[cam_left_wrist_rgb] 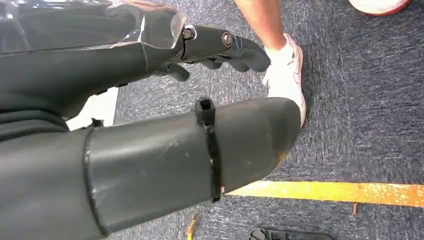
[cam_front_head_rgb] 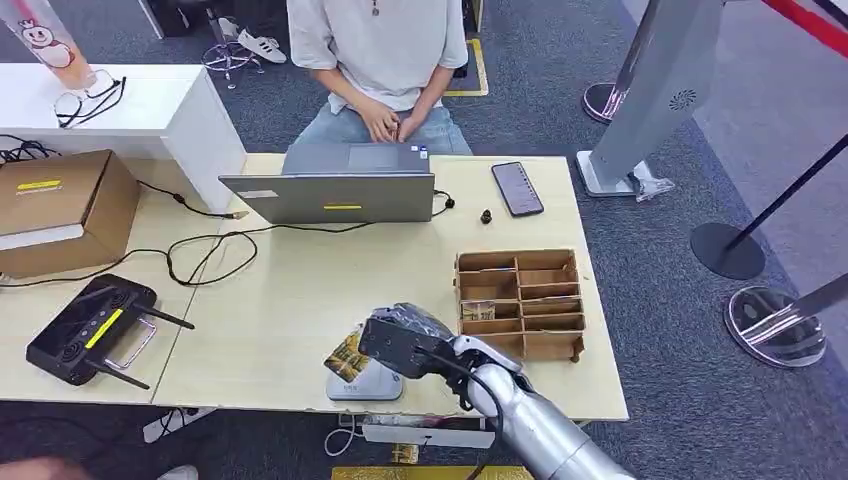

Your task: Pass the card to the sensor for recognition and then transmit it.

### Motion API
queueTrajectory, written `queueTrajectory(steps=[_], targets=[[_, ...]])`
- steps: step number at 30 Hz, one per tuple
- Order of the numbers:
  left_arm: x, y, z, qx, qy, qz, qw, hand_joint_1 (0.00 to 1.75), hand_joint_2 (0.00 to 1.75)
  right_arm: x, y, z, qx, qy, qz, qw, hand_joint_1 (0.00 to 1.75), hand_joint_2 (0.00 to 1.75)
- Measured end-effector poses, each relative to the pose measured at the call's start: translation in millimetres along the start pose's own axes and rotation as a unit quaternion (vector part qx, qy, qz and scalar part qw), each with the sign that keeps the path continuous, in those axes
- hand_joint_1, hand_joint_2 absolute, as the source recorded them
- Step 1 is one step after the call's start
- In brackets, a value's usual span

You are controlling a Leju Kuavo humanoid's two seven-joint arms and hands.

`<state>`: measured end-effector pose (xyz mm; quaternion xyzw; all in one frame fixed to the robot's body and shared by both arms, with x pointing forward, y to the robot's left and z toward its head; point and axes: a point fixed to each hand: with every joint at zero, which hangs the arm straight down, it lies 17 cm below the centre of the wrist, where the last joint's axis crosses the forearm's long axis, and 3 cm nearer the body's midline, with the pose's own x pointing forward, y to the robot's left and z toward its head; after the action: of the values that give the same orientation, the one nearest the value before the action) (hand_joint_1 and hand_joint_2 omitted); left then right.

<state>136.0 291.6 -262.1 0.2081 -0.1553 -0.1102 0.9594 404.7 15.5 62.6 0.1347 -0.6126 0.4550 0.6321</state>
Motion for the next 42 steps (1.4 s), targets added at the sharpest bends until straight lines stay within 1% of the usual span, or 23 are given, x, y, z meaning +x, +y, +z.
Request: queueTrajectory(steps=[10,14,42], targets=[[-1.3,0.1,0.0,0.000,0.004,0.000,1.000,0.00,0.00,-25.0,-12.1,-4.1,-0.025,0.055,0.040,0.997,1.75,1.75],[-1.6,0.2,-0.1,0.000,0.006,-0.002,1.000,0.00,0.00,-31.4,-11.4,-4.8,-0.027,0.067,0.044,0.996,1.75,1.75],[0.3,0.8,-0.5,0.001,0.005,-0.002,1.000,0.00,0.00,-48.2,4.1,-7.1,-0.006,0.098,0.073,0.992,1.75,1.75]])
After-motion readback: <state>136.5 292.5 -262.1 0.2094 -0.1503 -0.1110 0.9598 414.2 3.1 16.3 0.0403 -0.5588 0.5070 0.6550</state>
